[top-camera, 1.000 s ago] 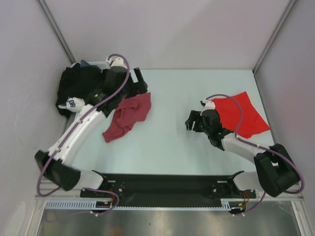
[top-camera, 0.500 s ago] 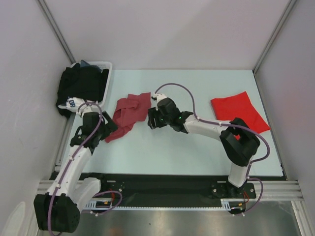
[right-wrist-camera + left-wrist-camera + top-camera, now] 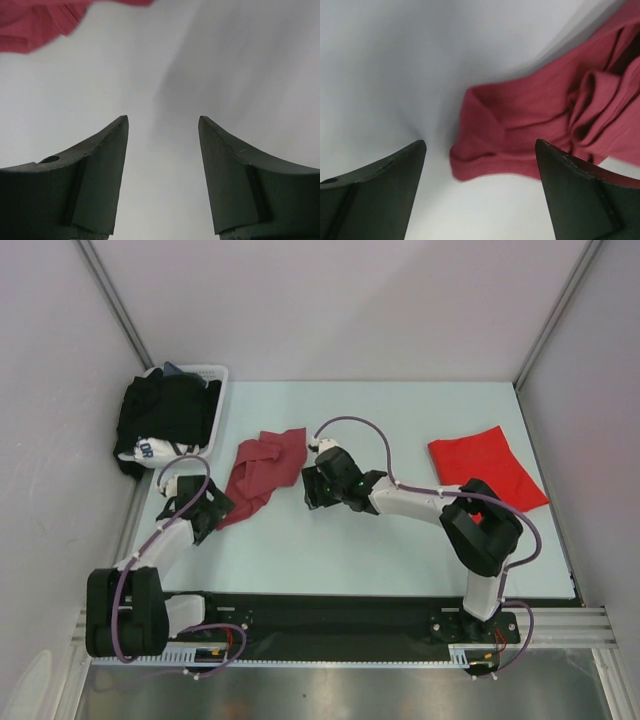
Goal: Fold and stack the tank tops
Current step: Flatten the tank top out
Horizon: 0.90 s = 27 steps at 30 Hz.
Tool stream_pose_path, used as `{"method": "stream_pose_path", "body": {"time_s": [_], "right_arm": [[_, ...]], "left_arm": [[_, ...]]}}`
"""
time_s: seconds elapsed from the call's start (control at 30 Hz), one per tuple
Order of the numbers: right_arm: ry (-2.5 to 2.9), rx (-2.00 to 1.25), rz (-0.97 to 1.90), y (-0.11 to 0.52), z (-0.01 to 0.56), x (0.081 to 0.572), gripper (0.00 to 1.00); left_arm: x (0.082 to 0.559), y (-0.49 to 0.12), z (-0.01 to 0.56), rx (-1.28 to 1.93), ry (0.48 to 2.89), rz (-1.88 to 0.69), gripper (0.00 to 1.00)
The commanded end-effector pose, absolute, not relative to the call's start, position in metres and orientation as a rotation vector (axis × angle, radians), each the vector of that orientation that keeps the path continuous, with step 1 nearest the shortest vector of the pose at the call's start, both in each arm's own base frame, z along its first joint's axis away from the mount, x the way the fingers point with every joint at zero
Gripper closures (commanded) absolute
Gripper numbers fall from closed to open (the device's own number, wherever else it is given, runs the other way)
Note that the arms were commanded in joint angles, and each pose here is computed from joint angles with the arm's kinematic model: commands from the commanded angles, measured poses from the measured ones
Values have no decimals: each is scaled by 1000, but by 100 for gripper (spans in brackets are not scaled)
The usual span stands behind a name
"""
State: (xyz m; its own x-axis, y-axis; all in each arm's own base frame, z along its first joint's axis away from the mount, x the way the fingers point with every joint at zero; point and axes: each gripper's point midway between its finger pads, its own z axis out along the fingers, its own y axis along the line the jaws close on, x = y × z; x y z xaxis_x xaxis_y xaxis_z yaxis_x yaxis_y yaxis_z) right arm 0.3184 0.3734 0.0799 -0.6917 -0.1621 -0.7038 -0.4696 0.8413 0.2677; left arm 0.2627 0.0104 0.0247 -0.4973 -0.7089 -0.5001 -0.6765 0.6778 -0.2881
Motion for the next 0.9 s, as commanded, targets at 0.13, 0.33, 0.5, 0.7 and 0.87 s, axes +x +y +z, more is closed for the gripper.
{"method": "stream_pose_path", "body": {"time_s": [0.13, 0.33, 0.5, 0.7, 0.87], "right_arm": [[2222, -377, 518, 322, 119, 311, 37], [2176, -241, 462, 257, 144, 315, 38], [2141, 24, 428, 184, 160, 328, 39], [2072, 152, 443, 130, 184, 329, 40], [2100, 77, 529, 142, 181, 317, 40]], "left_arm": [[304, -6, 12, -983, 2291, -219, 85], [320, -100, 34, -546, 2383, -275, 100], [311, -248, 72, -150, 2431, -495, 100], [318, -313, 236, 55, 2272, -467, 100], [333, -222, 274, -171, 2135, -630, 100]]}}
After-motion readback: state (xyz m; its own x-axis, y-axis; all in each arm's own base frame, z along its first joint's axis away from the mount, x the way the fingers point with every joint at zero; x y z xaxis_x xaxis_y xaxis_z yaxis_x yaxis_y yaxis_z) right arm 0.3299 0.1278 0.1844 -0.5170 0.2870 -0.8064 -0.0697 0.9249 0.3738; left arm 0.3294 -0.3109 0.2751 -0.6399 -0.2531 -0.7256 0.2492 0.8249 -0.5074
